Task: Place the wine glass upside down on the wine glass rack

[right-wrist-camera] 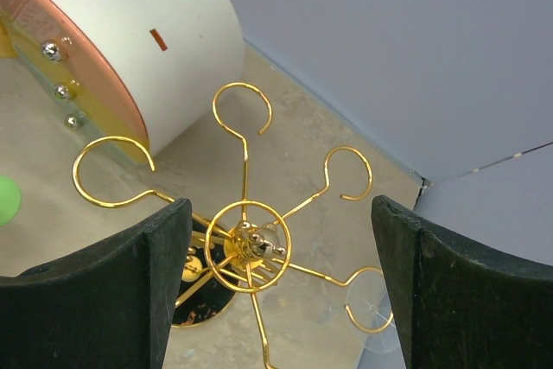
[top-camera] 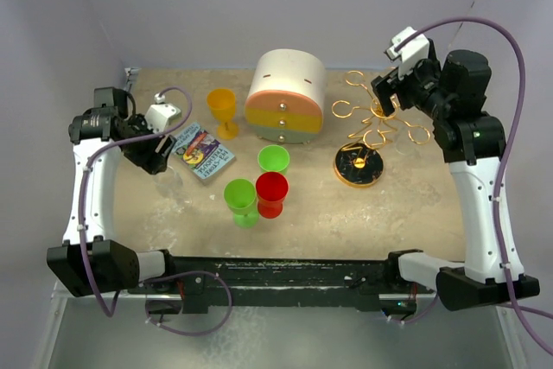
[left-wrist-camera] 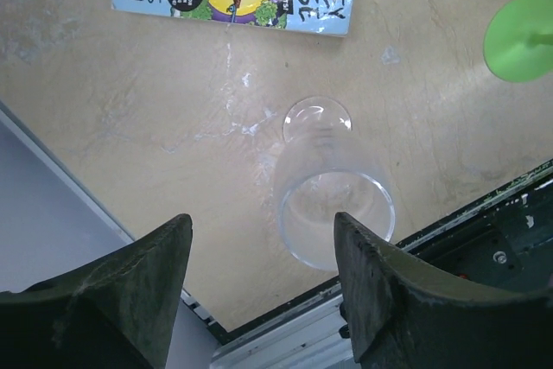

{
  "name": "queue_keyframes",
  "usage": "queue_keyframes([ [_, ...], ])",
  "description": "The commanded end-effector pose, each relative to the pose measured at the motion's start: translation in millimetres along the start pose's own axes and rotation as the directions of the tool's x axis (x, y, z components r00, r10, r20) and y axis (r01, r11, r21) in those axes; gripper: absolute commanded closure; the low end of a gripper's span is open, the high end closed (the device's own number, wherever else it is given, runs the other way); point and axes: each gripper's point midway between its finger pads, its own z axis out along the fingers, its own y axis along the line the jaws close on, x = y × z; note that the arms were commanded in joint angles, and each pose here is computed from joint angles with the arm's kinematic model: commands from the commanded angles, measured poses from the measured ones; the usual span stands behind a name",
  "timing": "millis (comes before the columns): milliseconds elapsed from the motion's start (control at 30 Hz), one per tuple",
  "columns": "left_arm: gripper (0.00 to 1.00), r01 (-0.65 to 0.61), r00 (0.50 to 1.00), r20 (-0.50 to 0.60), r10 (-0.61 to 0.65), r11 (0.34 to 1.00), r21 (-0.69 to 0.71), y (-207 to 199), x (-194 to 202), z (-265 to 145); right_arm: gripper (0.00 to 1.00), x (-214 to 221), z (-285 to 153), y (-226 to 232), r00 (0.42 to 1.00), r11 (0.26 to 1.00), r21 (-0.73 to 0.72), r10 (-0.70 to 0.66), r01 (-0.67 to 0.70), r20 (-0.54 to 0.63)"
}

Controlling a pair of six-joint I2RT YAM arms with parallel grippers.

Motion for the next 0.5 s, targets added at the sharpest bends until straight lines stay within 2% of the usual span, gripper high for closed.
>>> queue_keyframes([
  [0,0.33,-0.036,0.999,-0.034,0.037,0.999,0.013,-2.1,10.6,0.6,0.14,-22.7,-3.5,-2.1,0.997,1.000,0.002,0.001,-0.001,0.080],
  [200,0.47,-0.031,0.998,-0.058,0.033,0.999,0.032,-1.5,14.8,8.8,0.14,-18.9,-3.0,-2.5,0.997,1.000,0.011,-0.003,0.002,0.071],
  [467,0.51,-0.035,0.996,-0.074,0.039,0.998,0.051,-1.9,20.1,20.3,0.13,-13.2,-2.3,-1.4,0.998,1.000,0.015,-0.007,0.006,0.061],
])
